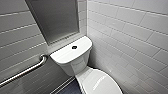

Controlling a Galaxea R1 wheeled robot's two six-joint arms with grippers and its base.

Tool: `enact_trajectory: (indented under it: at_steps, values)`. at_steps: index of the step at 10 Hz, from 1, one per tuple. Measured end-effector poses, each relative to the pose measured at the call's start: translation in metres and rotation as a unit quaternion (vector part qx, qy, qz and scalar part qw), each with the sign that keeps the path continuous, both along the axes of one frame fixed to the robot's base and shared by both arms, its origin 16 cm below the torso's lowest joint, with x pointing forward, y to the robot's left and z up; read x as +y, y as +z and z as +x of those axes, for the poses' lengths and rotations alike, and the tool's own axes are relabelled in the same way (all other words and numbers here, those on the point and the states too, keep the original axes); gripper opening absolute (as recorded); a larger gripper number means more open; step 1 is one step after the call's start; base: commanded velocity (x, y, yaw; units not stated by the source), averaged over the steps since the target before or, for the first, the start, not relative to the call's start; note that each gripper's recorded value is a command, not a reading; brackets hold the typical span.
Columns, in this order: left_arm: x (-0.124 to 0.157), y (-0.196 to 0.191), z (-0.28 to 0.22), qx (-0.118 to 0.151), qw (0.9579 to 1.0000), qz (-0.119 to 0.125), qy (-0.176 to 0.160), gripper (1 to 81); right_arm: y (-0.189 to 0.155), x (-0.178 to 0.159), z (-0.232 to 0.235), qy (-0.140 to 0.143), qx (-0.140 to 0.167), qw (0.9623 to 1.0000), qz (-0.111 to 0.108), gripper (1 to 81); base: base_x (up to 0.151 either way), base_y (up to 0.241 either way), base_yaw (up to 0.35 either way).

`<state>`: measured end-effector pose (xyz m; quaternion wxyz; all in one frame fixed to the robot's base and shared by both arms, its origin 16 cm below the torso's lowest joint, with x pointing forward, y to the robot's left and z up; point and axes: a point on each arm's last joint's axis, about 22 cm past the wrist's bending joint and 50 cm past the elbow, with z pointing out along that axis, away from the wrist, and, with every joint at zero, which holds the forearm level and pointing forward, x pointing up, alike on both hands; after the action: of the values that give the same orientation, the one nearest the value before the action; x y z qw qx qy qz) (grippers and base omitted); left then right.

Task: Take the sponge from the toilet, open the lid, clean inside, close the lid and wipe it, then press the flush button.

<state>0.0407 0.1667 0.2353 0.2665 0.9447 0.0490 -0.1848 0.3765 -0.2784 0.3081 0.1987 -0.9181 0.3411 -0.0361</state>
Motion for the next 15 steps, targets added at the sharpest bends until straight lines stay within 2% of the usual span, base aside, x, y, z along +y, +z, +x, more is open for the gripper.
enact_trajectory:
  at_steps: [1, 3, 4, 5, 7, 9, 10, 11, 13, 14, 15]
  values:
    - [0.000, 0.000, 0.000, -0.001, 1.0000, 0.000, 0.000, 81.1, 0.014, 0.002, -0.001, -0.003, -0.003, 1.0000, 0.002, 1.0, 0.000, 0.000, 0.000]
    - [-0.001, 0.000, 0.001, -0.001, 1.0000, -0.001, 0.001, 81.1, 0.041, 0.024, -0.002, -0.004, -0.012, 0.9997, 0.022, 1.0, 0.000, 0.000, 0.000]
    - [-0.001, 0.000, 0.000, -0.001, 1.0000, -0.001, 0.000, 81.1, 0.057, 0.030, -0.007, -0.011, -0.016, 0.9997, 0.018, 1.0, 0.000, 0.000, 0.000]
    - [-0.001, 0.000, 0.001, -0.001, 1.0000, -0.001, 0.001, 81.1, 0.071, 0.037, -0.004, -0.018, -0.024, 0.9994, 0.016, 1.0, 0.000, 0.000, 0.000]
    - [-0.001, 0.000, 0.001, -0.002, 1.0000, -0.001, 0.001, 81.1, 0.105, 0.066, 0.020, -0.027, -0.056, 0.9976, 0.032, 1.0, 0.000, 0.000, 0.000]
    - [-0.001, 0.000, 0.001, -0.001, 1.0000, -0.001, 0.000, 81.1, 0.132, 0.091, 0.076, -0.028, -0.114, 0.9922, 0.042, 1.0, 0.000, 0.000, 0.000]
    - [-0.001, 0.000, 0.001, -0.001, 1.0000, -0.001, 0.001, 81.1, 0.143, 0.108, 0.109, -0.023, -0.147, 0.9877, 0.049, 1.0, 0.000, 0.000, 0.000]
    - [-0.001, 0.000, 0.001, -0.001, 1.0000, -0.001, 0.000, 81.1, 0.155, 0.133, 0.136, -0.013, -0.172, 0.9829, 0.064, 1.0, 0.000, 0.000, 0.000]
    - [-0.001, 0.000, 0.001, -0.001, 1.0000, -0.001, 0.001, 81.1, 0.181, 0.188, 0.176, 0.011, -0.196, 0.9754, 0.100, 1.0, 0.000, 0.000, 0.000]
    - [-0.001, 0.000, 0.001, -0.001, 1.0000, -0.001, 0.001, 81.1, 0.184, 0.202, 0.198, 0.020, -0.205, 0.9734, 0.100, 1.0, 0.000, 0.000, 0.000]
    - [-0.001, 0.000, 0.001, -0.001, 1.0000, -0.001, 0.001, 81.1, 0.175, 0.206, 0.215, 0.022, -0.206, 0.9745, 0.086, 1.0, 0.000, 0.000, 0.000]
